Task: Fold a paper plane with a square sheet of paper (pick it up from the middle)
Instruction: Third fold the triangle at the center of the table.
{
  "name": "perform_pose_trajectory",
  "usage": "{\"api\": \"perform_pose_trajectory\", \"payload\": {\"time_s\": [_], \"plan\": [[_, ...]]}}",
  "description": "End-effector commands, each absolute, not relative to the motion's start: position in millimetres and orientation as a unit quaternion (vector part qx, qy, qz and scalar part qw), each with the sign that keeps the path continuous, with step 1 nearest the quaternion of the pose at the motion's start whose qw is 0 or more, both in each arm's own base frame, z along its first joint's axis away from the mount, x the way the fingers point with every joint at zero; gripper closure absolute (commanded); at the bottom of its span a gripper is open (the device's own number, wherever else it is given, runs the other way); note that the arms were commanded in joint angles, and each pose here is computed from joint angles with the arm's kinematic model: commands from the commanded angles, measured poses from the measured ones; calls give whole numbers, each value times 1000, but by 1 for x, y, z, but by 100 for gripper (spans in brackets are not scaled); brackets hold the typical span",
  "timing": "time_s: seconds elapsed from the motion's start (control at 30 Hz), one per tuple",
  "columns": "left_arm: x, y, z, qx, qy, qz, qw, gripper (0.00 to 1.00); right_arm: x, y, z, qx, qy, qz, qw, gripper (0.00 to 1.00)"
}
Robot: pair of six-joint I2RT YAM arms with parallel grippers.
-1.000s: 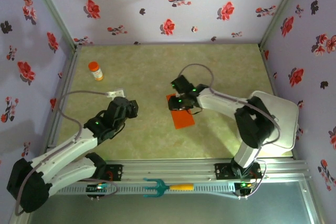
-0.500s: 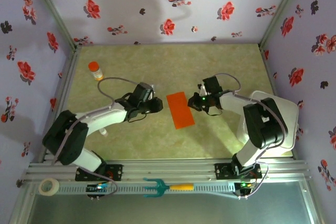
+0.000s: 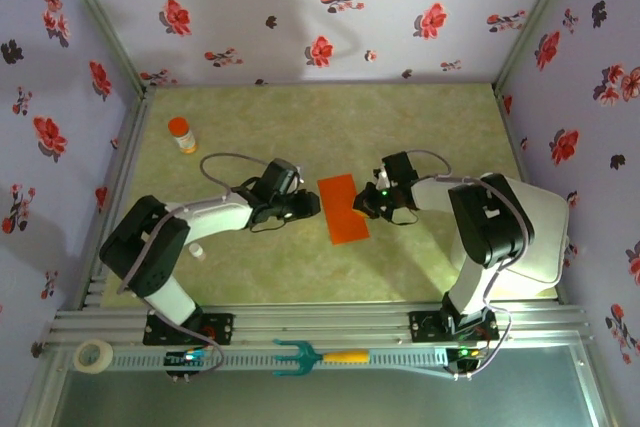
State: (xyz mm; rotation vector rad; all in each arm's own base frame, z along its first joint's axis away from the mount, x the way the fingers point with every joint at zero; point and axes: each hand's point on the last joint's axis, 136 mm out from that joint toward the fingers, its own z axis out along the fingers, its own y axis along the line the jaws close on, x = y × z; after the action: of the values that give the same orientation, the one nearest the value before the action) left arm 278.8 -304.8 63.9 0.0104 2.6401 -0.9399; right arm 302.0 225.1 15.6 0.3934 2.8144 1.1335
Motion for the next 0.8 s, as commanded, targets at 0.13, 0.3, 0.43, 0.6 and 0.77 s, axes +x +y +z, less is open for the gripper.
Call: {"api": "perform_pose_trajectory", "payload": {"time_s": [0.13, 0.3, 0.43, 0.6, 0.77], "plan": [[282, -319, 58, -16, 924, -352, 147, 68, 284, 214, -7, 237, 906, 349, 24, 91], [282, -325, 50, -22, 923, -360, 133, 68, 280, 213, -8, 240, 908, 342, 23, 92], [281, -329, 44, -26, 921, -368, 122, 68, 280, 213, -9, 241, 909, 340, 23, 92], [281, -333, 41, -26, 919, -377, 116, 69, 277, 212, -13, 235, 912, 337, 17, 92], [280, -336, 36, -27, 919, -379, 105, 70, 276, 210, -15, 235, 914, 332, 18, 92]]}}
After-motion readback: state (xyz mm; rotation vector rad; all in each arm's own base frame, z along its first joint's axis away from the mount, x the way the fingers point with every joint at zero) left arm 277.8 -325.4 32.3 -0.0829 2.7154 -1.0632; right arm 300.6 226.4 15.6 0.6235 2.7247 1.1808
